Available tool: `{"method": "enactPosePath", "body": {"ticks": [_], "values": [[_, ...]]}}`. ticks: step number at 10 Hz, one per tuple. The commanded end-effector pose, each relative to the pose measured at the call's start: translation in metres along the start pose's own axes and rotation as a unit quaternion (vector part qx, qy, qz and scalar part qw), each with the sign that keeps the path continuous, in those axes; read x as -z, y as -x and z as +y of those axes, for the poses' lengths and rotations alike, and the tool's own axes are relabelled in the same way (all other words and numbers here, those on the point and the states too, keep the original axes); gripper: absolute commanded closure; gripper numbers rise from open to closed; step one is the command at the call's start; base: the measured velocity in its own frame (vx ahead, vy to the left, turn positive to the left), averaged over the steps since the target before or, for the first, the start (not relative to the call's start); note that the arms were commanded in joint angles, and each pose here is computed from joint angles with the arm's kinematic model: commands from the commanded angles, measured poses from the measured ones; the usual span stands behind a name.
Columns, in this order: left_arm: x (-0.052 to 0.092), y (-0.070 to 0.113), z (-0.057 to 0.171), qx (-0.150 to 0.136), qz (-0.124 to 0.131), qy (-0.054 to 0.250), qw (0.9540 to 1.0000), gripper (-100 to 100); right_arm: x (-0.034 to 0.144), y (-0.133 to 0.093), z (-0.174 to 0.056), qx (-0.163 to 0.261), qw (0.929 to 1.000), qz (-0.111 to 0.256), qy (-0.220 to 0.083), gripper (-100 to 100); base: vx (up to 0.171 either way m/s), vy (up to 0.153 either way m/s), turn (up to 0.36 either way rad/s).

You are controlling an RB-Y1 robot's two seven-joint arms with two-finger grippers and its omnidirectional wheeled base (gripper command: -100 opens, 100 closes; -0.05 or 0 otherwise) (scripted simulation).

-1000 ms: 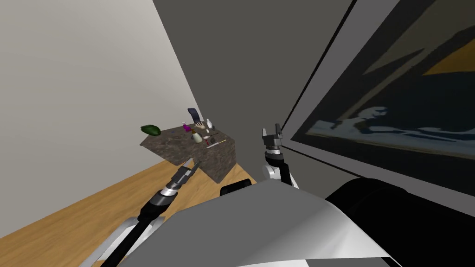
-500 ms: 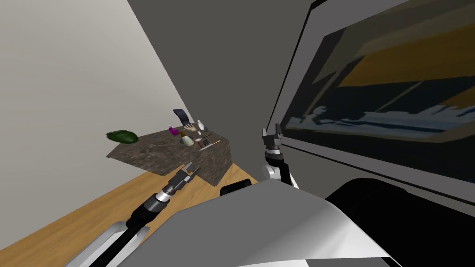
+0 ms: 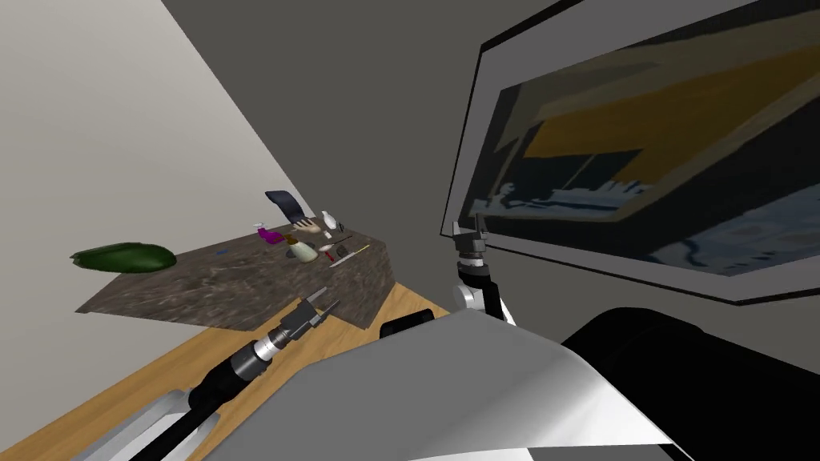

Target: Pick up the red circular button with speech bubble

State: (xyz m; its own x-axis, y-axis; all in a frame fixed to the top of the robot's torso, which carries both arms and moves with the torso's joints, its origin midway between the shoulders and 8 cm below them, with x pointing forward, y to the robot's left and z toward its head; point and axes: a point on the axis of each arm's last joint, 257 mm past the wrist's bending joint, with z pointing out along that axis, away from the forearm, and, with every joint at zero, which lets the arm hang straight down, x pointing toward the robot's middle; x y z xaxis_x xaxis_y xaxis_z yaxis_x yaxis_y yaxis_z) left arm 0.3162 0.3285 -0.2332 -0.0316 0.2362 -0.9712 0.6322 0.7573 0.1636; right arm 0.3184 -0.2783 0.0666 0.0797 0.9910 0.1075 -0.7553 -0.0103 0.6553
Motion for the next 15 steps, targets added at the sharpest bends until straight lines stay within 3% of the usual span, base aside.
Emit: {"method": "enactPosePath", "body": {"ticks": [1,2,3,4,5,6,7,8,9,10,11,12,13,14,15], "values": [[0.014,-0.023,0.001,-0.031,0.04,-0.02,0.9985,-100,0.0,0.0,0.0,0.0,1.0,0.0,0.0,0,-0.034,0.005,-0.386],[0.016,-0.024,0.003,-0.036,0.047,-0.024,0.9979,-100,0.0,0.0,0.0,0.0,1.0,0.0,0.0,0,-0.028,0.012,-0.263],[0.03,-0.043,0.005,-0.058,0.081,-0.039,0.9943,-100,0.0,0.0,0.0,0.0,1.0,0.0,0.0,0,-0.027,0.013,-0.355],[0.031,-0.043,0.007,-0.064,0.086,-0.043,0.9933,-100,0.0,0.0,0.0,0.0,1.0,0.0,0.0,0,-0.023,0.014,-0.21],[0.048,-0.061,0.01,-0.083,0.12,-0.059,0.9875,-100,0.0,0.0,0.0,0.0,1.0,0.0,0.0,0,-0.017,0.01,-0.438],[0.049,-0.06,0.012,-0.088,0.125,-0.063,0.9862,-100,0.0,0.0,0.0,0.0,1.0,0.0,0.0,0,-0.013,0.022,-0.206],[0.067,-0.077,0.016,-0.107,0.16,-0.081,0.978,-100,0.0,0.0,0.0,0.0,1.0,0.0,0.0,0,-0.012,0.023,-0.371],[0.068,-0.076,0.018,-0.111,0.163,-0.084,0.9768,-100,0.0,0.0,0.0,0.0,1.0,0.0,0.0,0,-0.012,0.028,-0.198],[0.089,-0.092,0.023,-0.127,0.199,-0.101,0.9665,-100,0.0,0.0,0.0,0.0,1.0,0.0,0.0,0,-0.005,0.031,-0.342],[0.09,-0.091,0.025,-0.13,0.201,-0.104,0.9653,-100,0.0,0.0,0.0,0.0,1.0,0.0,0.0,0,-0.009,0.037,-0.216],[0.111,-0.106,0.029,-0.143,0.235,-0.121,0.9536,-100,0.0,0.0,0.0,0.0,1.0,0.0,0.0,0,-0.015,0.035,-0.369],[0.112,-0.105,0.032,-0.147,0.239,-0.124,0.9519,-100,0.0,0.0,0.0,0.0,1.0,0.0,0.0,0,-0.013,0.036,-0.235],[0.135,-0.118,0.036,-0.157,0.272,-0.14,0.9391,-100,0.0,0.0,0.0,0.0,1.0,0.0,0.0,0,-0.005,0.043,-0.338],[0.136,-0.117,0.039,-0.161,0.275,-0.143,0.9368,-100,0.0,0.0,0.0,0.0,1.0,0.0,0.0,0,-0.001,0.044,-0.204],[0.16,-0.127,0.046,-0.172,0.31,-0.161,0.9211,-100,0.0,0.0,0.0,0.0,1.0,0.0,0.0,0,0.0,0.044,-0.406]]}}
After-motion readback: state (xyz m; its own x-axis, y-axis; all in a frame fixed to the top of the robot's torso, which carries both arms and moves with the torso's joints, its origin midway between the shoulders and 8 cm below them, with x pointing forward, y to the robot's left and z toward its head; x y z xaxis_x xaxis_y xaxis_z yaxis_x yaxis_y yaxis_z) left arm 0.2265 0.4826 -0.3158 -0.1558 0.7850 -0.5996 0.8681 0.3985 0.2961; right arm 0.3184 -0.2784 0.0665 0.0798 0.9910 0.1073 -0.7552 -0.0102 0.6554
